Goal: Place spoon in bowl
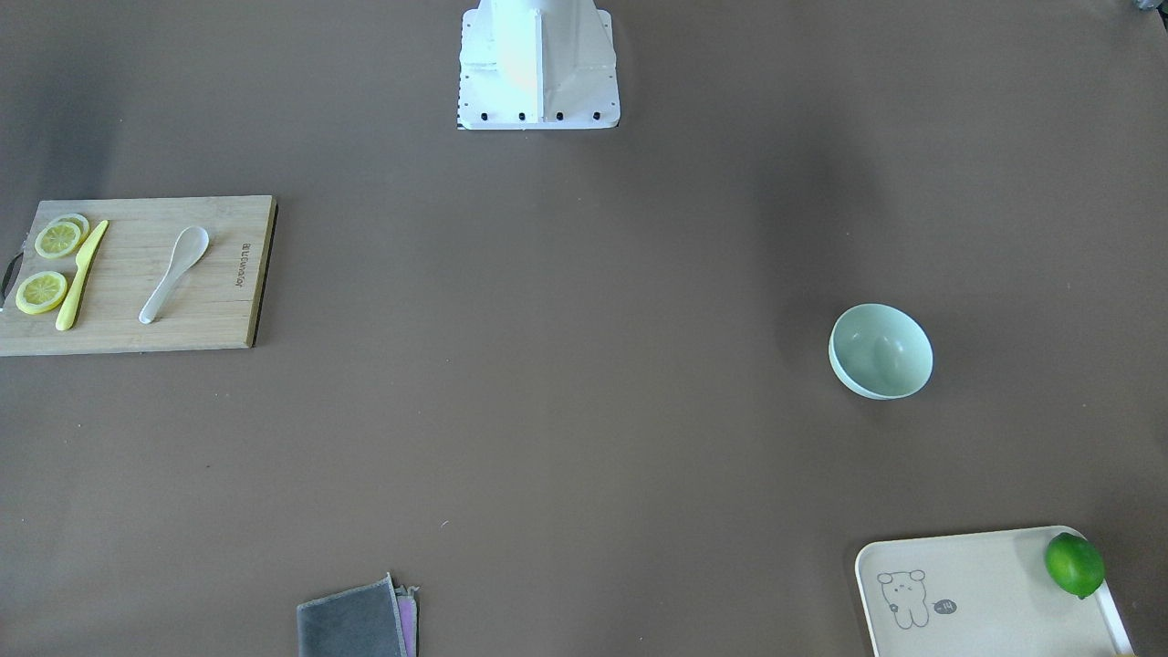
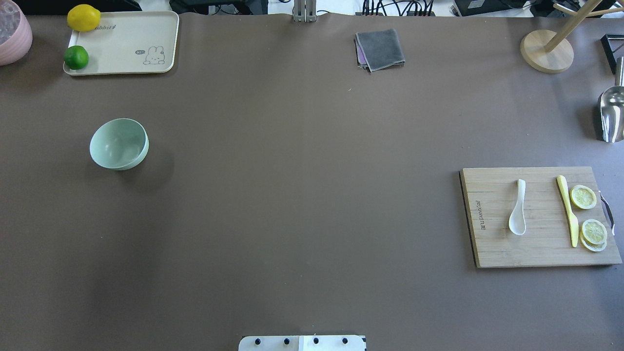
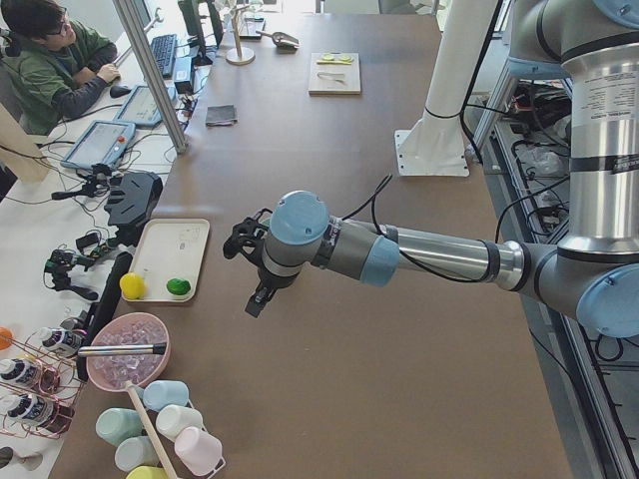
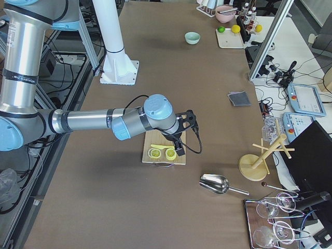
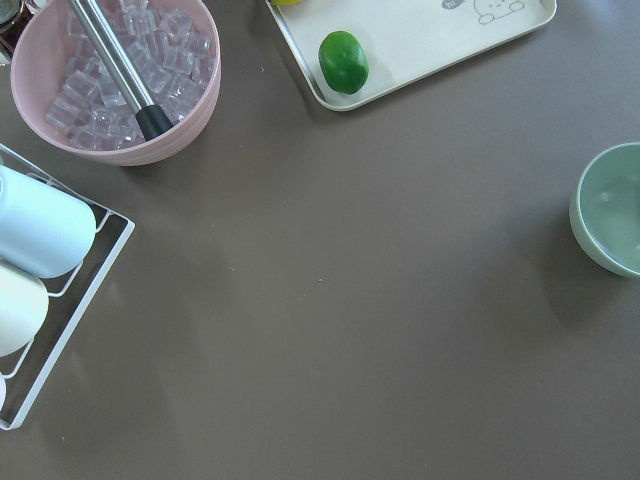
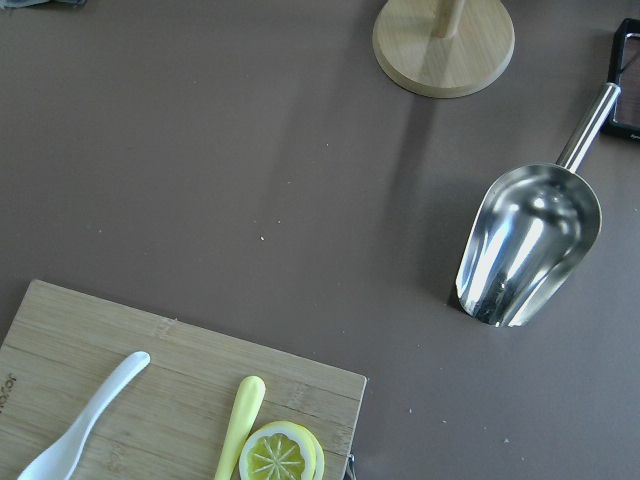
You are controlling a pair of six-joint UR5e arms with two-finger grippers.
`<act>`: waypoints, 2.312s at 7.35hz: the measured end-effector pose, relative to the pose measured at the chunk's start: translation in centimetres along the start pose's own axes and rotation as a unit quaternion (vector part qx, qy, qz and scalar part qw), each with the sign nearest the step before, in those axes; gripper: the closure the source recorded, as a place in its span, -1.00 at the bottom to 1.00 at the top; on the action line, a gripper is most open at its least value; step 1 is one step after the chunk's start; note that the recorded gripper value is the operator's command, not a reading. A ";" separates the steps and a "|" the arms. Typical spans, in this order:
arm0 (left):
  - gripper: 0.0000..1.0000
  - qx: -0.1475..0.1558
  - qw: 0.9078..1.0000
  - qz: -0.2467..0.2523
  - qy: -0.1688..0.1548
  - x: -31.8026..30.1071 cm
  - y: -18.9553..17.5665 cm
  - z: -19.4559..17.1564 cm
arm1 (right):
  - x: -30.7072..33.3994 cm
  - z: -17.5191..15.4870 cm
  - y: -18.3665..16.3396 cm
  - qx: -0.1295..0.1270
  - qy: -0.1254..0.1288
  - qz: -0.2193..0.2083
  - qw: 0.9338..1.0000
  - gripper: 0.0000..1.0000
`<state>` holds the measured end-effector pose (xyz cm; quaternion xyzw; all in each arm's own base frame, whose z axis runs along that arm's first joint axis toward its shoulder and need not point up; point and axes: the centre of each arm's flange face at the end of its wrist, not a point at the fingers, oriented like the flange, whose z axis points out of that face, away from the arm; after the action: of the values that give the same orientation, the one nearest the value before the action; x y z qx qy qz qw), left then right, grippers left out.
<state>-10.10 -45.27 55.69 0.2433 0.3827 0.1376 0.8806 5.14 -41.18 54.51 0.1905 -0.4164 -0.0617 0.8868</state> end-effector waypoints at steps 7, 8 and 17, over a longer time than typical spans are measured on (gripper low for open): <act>-0.98 -0.021 0.995 -0.075 0.057 6.3 -1.7 9.9 | -16.4 12.5 -6.6 -0.012 0.023 0.146 0.989 -1.00; -0.98 -0.019 0.993 -0.088 0.073 8.0 -2.7 12.7 | -17.6 13.0 -6.8 -0.008 0.023 0.149 0.989 -1.00; 0.19 -0.004 0.990 -0.114 0.087 21.8 -10.9 29.8 | -17.6 12.4 -4.0 0.004 -0.009 0.127 0.992 -1.00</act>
<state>27.23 -54.73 54.20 0.1818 0.4826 0.0587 0.8548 -15.48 -43.73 47.58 0.1393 -0.4451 0.0513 0.8831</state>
